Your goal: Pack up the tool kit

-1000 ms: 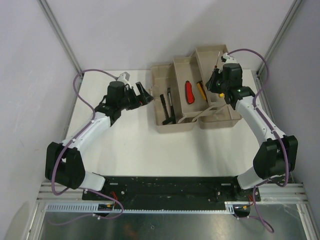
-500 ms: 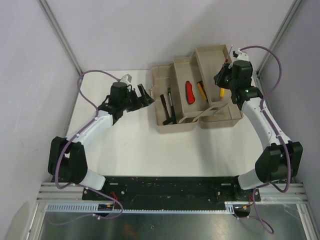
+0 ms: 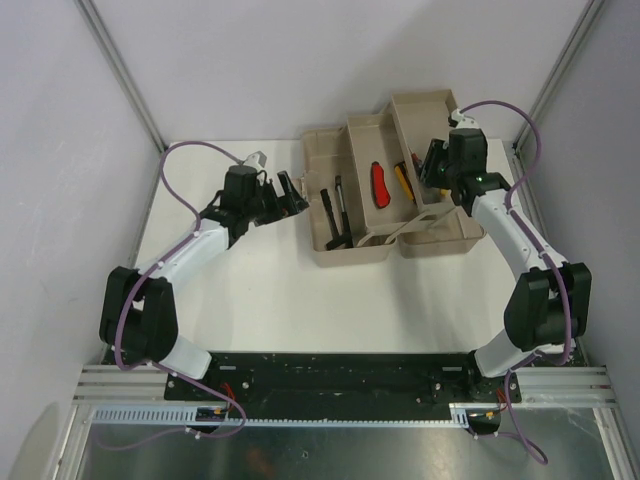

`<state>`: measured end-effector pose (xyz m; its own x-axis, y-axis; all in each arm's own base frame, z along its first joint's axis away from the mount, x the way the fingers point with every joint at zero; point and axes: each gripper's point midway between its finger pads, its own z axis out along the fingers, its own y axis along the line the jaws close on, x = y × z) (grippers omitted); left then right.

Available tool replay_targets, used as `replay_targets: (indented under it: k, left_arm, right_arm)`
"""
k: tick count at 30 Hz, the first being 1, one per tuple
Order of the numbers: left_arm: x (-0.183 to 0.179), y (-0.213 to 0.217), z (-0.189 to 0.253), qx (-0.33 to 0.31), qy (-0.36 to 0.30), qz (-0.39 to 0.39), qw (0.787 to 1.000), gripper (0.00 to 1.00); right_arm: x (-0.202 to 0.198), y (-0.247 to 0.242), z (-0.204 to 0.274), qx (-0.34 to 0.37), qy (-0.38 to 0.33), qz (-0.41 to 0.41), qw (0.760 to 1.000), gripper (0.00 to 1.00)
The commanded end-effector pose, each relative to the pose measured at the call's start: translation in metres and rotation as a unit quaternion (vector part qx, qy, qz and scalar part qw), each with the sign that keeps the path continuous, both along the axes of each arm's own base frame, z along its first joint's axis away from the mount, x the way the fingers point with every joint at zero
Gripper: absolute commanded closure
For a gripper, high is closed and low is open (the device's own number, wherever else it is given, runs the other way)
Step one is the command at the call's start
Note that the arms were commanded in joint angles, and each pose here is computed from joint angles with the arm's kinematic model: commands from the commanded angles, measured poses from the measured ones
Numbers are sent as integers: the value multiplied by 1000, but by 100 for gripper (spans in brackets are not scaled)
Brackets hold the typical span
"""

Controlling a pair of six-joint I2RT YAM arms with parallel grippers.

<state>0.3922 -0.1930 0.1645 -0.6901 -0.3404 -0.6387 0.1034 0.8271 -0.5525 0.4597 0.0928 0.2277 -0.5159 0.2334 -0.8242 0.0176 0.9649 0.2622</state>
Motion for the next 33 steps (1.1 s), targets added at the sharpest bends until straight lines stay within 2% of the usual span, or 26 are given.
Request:
replay_targets:
  k: [1,5,11,17,22,27,29,30,33]
  left_arm:
    - [7,-4,14,2,-25,-13,1000,3]
    - [6,-4,11,3,-22,-17,1000,3]
    - [8,-8,8,-2,-15,-24,1000,3]
    - [13,-10,10,-2,-17,-23,1000,10]
    - [18,6,14,19,-32,19,999,24]
    - [19,24,0,44,-21,68,997,40]
    - [18,33,-12,52,2,101,993,56]
    - [17,36,-17,51,13,117,992,61]
    - [14,38,-32,47,37,134,989,65]
  right_arm:
    - [3,-4,8,-12,-13,-10,1000,57]
    - [-1,-5,26,-7,-35,-12,999,53]
    - [-12,-15,97,43,-125,-12,991,33]
    - [-24,-69,135,105,-164,-55,979,31]
    - [-27,-129,113,150,-141,-131,970,33]
    - [-26,-178,54,223,-82,-192,952,35]
    - [-20,-187,18,254,-41,-201,945,45]
    - [-17,-189,3,269,-23,-203,941,50]
    - [-6,-185,-34,299,15,-202,932,58]
